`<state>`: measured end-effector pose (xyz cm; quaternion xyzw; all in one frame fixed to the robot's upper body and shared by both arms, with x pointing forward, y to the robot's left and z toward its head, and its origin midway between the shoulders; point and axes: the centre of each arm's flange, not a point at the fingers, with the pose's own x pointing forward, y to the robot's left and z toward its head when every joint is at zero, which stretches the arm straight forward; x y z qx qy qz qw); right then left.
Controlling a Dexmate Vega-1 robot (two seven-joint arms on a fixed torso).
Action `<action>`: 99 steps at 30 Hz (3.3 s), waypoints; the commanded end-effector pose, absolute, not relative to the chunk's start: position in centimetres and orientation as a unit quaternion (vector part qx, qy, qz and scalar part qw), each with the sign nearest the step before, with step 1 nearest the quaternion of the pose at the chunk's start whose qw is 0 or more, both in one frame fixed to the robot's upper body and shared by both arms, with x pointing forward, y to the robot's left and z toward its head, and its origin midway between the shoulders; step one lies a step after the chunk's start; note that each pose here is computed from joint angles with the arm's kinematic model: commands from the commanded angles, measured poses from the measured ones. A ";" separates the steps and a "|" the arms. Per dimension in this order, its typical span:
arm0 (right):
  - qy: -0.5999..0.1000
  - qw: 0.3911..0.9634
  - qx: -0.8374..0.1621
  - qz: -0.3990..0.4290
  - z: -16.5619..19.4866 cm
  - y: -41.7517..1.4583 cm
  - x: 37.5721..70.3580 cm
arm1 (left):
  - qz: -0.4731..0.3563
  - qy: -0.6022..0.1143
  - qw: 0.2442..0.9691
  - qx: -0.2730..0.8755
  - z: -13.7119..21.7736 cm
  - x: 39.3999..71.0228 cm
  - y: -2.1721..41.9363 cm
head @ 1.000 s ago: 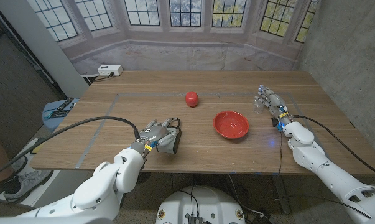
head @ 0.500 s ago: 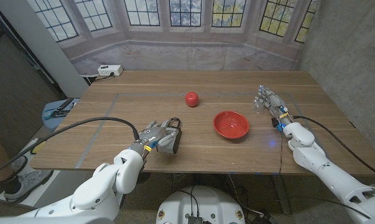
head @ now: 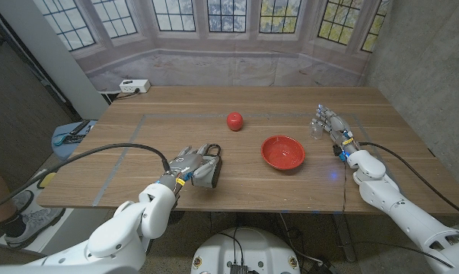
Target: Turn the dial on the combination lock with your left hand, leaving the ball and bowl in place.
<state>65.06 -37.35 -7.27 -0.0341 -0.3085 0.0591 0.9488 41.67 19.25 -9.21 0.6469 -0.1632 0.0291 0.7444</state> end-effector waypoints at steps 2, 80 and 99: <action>-0.309 0.949 -0.034 0.059 -7.3 -37.2 64.9 | 0.043 -0.188 0.727 0.658 -7.8 41.2 18.9; -0.330 0.940 -0.046 0.071 -4.8 -36.5 64.7 | 0.008 -0.163 0.734 0.659 -8.1 44.8 19.2; -0.338 0.937 -0.052 0.076 -3.9 -36.1 64.4 | 0.004 -0.164 0.740 0.652 -8.3 45.4 19.0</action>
